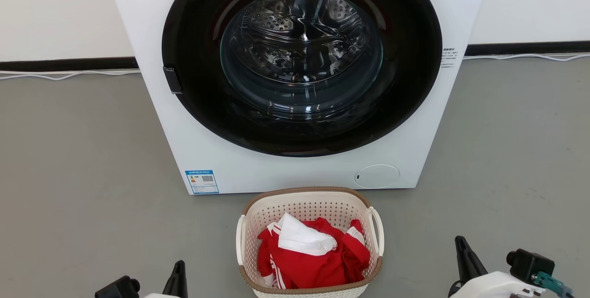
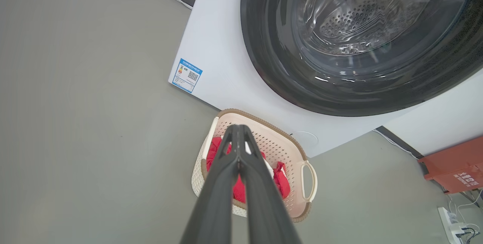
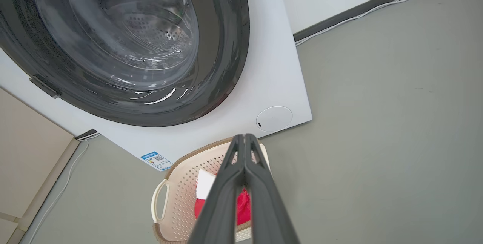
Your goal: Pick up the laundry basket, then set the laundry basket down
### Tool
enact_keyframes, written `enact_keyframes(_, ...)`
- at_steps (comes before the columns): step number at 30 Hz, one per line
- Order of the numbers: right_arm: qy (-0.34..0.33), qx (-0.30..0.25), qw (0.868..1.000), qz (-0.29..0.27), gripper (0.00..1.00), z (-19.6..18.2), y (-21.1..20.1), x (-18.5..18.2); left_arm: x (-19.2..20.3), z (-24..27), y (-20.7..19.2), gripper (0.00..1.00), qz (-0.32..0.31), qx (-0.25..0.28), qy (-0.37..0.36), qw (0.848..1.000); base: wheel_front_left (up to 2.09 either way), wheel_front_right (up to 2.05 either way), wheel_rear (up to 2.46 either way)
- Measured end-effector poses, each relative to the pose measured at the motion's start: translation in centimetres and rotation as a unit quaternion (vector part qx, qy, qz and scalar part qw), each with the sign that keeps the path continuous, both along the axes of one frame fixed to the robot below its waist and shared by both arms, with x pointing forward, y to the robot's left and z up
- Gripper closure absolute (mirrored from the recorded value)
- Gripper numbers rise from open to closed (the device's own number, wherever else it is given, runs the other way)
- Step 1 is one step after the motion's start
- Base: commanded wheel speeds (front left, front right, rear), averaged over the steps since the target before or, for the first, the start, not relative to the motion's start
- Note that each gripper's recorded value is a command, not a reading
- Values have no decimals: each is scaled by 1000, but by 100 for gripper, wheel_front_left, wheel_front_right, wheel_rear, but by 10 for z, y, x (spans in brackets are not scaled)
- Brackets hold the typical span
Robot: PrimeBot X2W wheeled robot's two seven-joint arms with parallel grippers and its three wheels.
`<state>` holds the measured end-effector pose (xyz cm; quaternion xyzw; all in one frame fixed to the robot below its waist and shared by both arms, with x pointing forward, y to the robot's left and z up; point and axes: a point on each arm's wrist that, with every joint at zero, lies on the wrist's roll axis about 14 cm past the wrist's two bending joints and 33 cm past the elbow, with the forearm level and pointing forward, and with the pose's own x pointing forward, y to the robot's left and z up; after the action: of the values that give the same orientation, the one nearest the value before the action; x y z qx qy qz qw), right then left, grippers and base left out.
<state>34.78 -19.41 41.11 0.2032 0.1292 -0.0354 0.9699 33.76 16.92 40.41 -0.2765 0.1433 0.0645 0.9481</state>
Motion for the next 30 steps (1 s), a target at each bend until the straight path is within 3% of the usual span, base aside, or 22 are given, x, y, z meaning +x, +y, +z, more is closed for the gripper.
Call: enact_keyframes(30,-21,162,985,-63,100,18,-8,12,10,12,7,100,44,-146,-7,988,0,0,0)
